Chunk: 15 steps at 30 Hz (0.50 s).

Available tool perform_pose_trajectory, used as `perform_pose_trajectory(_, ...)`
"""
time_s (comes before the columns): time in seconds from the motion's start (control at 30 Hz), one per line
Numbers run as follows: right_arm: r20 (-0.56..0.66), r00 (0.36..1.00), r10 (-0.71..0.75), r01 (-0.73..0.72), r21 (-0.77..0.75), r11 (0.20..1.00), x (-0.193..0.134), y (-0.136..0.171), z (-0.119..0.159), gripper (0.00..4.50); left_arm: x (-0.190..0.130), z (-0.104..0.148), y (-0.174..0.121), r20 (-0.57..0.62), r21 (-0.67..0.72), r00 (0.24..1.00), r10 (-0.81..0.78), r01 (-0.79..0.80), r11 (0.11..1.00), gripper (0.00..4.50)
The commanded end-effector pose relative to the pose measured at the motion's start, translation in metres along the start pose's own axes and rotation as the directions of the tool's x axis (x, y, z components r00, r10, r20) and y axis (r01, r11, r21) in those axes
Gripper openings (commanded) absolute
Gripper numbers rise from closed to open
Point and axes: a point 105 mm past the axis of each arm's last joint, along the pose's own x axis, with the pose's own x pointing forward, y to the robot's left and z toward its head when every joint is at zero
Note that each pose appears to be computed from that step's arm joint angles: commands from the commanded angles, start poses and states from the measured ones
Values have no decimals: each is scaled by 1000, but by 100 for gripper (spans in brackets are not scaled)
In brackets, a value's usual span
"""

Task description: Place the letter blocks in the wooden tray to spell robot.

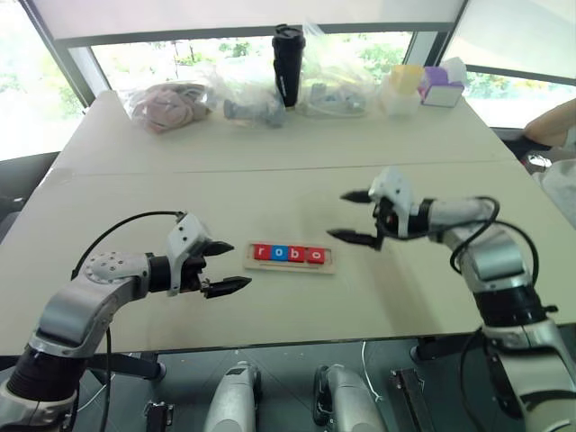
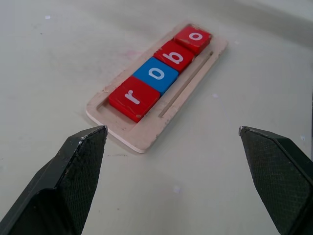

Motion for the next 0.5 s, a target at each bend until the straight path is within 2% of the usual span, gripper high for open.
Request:
perform_pose_trajectory(0.03, -3, 1000, -13, 13, -107, 994, 4, 9, 7, 447, -1, 13, 0, 34, 39, 999, -8, 7, 999, 450)
perform_pose_trajectory(0.13, -42, 998, -52, 46, -139, 989, 11, 9, -7, 447, 0, 14, 0, 35, 43, 999, -15, 13, 999, 450)
perform_pose_trajectory(0.5, -48, 993, -104, 94, -179, 979, 21, -4, -13, 447, 0, 14, -1, 34, 39, 999, -15, 13, 999, 450)
